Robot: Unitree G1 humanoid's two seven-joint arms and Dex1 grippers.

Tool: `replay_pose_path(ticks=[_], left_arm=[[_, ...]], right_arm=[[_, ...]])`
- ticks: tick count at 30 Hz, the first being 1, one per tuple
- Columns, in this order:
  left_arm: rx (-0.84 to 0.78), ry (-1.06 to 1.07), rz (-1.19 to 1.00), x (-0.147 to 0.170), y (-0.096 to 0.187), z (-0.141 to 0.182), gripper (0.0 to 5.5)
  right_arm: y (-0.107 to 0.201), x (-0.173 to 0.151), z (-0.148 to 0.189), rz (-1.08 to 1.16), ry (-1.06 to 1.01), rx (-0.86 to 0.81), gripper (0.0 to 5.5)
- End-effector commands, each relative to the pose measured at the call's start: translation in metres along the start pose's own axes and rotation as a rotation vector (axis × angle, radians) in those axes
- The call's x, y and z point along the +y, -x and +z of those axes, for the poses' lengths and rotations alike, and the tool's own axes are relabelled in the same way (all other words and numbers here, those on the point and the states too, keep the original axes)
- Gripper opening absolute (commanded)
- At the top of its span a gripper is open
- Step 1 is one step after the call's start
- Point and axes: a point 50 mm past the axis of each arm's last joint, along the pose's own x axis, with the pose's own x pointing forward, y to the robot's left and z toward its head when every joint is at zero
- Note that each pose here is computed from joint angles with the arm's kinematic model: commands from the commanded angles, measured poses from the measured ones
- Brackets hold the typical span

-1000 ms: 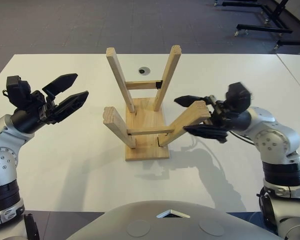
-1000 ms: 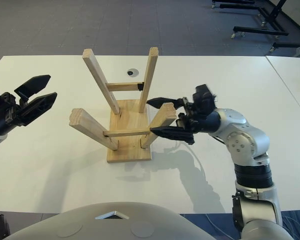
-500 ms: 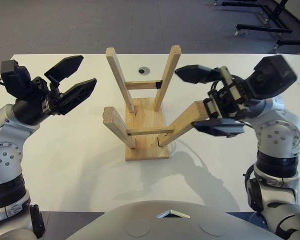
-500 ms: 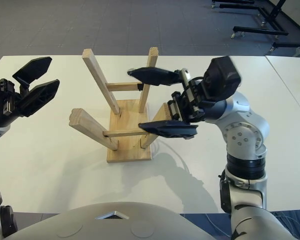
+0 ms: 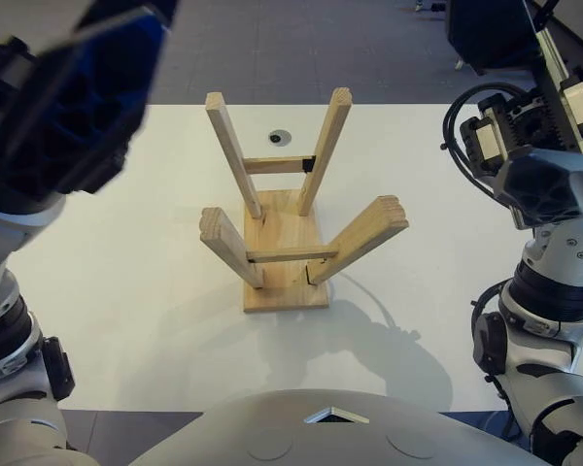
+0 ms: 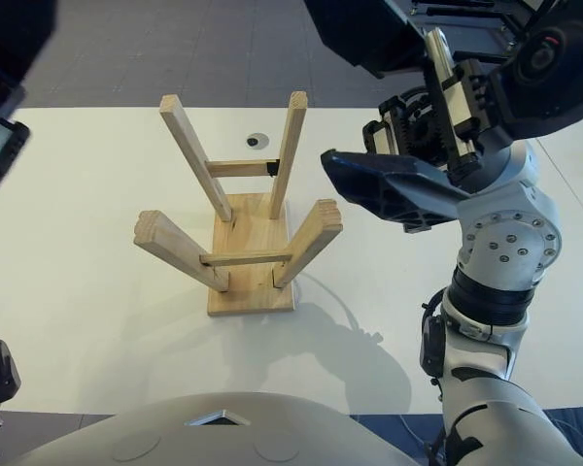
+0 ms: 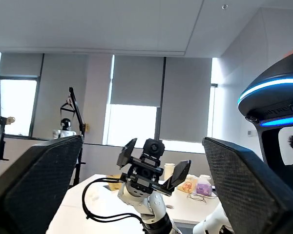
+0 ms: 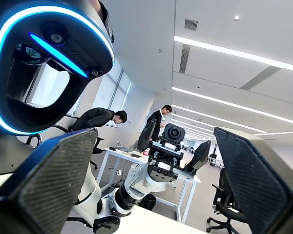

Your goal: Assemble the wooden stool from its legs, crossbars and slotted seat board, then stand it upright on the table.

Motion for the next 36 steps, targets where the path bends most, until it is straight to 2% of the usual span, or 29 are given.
replay_pose_path(ticks=[1, 3, 5, 7, 10, 15, 19, 22, 25, 28, 29, 33, 36], left_arm=[[0.196, 0.229, 0.12, 0.007, 0.016, -0.06, 4.49], [0.295, 0.404, 0.254, 0.006, 0.042, -0.108, 4.49], [0.375, 0.518, 0.328, -0.003, 0.064, -0.142, 4.49], [0.424, 0.554, 0.375, -0.004, 0.078, -0.159, 4.49], [0.391, 0.506, 0.372, 0.001, 0.078, -0.153, 4.49], [0.193, 0.359, 0.278, 0.019, 0.053, -0.11, 4.49], [0.09, 0.256, 0.266, 0.024, 0.048, -0.088, 4.49], [0.008, 0.141, 0.291, 0.02, 0.05, -0.062, 4.49], [-0.049, 0.054, 0.316, 0.02, 0.054, -0.043, 4.49], [-0.052, -0.013, 0.333, 0.023, 0.055, -0.033, 4.49], [-0.023, -0.036, 0.349, 0.025, 0.057, -0.031, 4.49], [0.335, -0.111, 0.431, 0.024, 0.069, -0.052, 4.49], [0.499, -0.114, 0.425, 0.014, 0.074, -0.065, 4.49]], right_arm=[[0.007, 0.007, -0.029, -0.025, -0.19, 0.047, 4.38], [0.032, 0.027, -0.085, -0.061, -0.363, 0.258, 4.38], [0.055, 0.054, -0.129, -0.063, -0.522, 0.441, 4.38], [0.061, 0.066, -0.144, -0.077, -0.598, 0.437, 4.38], [0.054, 0.058, -0.137, -0.085, -0.557, 0.361, 4.38], [0.034, 0.041, -0.122, -0.112, -0.444, 0.196, 4.38], [0.02, 0.029, -0.099, -0.146, -0.349, 0.035, 4.38], [0.012, 0.013, -0.069, -0.197, -0.262, -0.112, 4.38], [0.014, -0.001, -0.042, -0.276, -0.197, -0.257, 4.38], [0.028, -0.012, -0.025, -0.364, -0.145, -0.328, 4.38], [0.037, -0.015, -0.022, -0.404, -0.118, -0.321, 4.38], [0.069, -0.022, -0.029, -0.528, -0.049, -0.198, 4.38], [0.08, -0.022, -0.035, -0.565, -0.021, -0.149, 4.38]])
